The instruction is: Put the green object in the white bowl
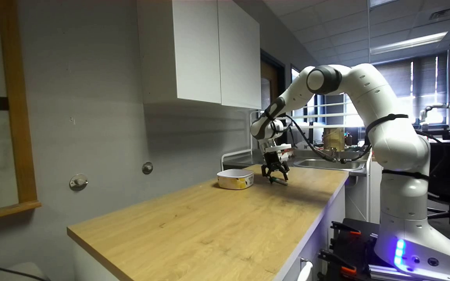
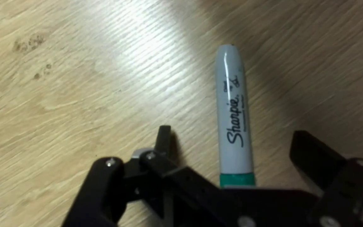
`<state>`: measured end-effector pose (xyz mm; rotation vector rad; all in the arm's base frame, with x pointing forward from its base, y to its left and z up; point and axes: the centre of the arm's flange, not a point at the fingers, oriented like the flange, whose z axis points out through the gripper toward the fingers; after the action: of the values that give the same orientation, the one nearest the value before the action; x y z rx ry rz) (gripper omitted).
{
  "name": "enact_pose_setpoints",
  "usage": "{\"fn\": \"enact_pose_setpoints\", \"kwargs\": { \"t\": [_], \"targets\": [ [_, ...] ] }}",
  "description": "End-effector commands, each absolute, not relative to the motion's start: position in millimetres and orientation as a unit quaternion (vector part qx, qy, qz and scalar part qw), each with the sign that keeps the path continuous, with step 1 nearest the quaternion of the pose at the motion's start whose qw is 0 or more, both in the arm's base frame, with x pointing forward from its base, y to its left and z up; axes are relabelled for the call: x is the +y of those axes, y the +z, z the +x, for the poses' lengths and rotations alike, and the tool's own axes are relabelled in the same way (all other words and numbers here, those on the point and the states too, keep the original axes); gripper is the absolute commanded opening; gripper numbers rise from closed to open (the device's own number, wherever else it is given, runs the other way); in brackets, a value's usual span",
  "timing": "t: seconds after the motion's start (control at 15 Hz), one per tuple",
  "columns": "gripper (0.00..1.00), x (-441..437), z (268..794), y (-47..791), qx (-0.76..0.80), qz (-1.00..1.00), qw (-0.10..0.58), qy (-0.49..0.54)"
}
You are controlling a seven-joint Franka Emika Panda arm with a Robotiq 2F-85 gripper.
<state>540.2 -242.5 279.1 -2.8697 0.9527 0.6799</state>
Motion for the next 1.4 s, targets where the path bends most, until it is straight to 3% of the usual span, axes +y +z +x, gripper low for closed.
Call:
{"fn": "enact_pose_setpoints", "kwargs": {
  "t": [0.0, 0.53, 1.33],
  "targets": [
    [0.67, -242.3, 539.7, 273.9, 0.298, -0.929, 0.042, 0.213],
    [0.10, -245.0, 539.2, 283.1, 0.303, -0.929, 0.046, 0.207],
    [0.12, -205.9, 528.9, 332.9, 0.332, -0.923, 0.037, 0.190]
  ]
}}
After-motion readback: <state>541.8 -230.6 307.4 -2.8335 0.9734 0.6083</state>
